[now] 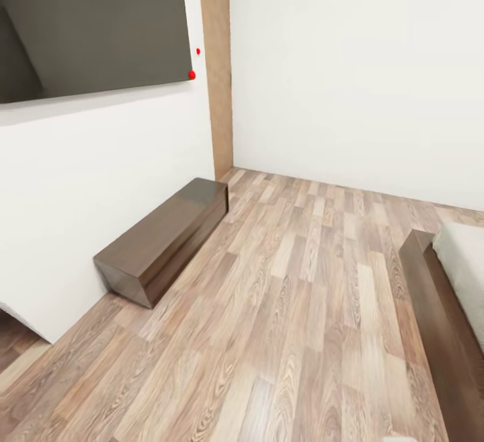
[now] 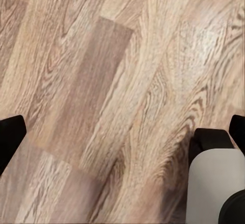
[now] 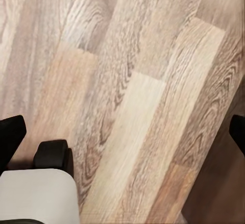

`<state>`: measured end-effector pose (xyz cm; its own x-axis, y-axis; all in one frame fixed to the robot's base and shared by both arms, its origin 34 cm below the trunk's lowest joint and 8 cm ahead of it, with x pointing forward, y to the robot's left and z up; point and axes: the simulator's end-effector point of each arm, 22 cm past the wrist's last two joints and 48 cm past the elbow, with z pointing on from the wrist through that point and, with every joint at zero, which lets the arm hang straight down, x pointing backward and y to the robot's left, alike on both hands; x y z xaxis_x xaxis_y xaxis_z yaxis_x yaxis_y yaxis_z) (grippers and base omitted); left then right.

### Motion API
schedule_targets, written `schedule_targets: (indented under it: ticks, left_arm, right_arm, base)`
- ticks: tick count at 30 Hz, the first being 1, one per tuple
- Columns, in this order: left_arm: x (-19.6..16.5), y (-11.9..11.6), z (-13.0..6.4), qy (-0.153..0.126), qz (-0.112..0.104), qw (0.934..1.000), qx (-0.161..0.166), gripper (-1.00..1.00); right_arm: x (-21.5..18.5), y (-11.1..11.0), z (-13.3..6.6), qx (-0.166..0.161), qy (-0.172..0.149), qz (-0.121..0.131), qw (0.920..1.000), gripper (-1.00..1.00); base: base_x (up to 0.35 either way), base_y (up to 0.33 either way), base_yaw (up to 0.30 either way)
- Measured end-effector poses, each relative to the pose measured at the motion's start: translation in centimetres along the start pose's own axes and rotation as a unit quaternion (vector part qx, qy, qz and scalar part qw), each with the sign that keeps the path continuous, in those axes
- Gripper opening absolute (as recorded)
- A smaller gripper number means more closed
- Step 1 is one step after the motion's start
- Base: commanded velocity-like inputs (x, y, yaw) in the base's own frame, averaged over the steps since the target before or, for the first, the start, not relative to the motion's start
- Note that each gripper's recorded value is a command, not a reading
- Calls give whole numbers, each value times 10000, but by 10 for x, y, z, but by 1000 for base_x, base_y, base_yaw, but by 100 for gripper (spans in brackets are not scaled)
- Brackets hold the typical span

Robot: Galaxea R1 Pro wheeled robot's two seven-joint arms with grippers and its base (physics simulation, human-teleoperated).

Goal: In the bedroom, move the book from the bed onto either nightstand, and place the two sandals side by side next to the bed.

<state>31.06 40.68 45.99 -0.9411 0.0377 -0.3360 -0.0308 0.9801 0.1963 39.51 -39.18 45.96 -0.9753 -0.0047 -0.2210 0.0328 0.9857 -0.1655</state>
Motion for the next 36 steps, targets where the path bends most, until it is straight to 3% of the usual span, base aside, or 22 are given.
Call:
schedule_targets:
  ticks: [36]
  left_arm:
    - [0, -1, 0, -6, 6, 10000, 6, 100]
  right_arm:
    - [1, 1, 0, -23, 7, -8, 10000, 100]
  base:
    - [339, 71, -287]
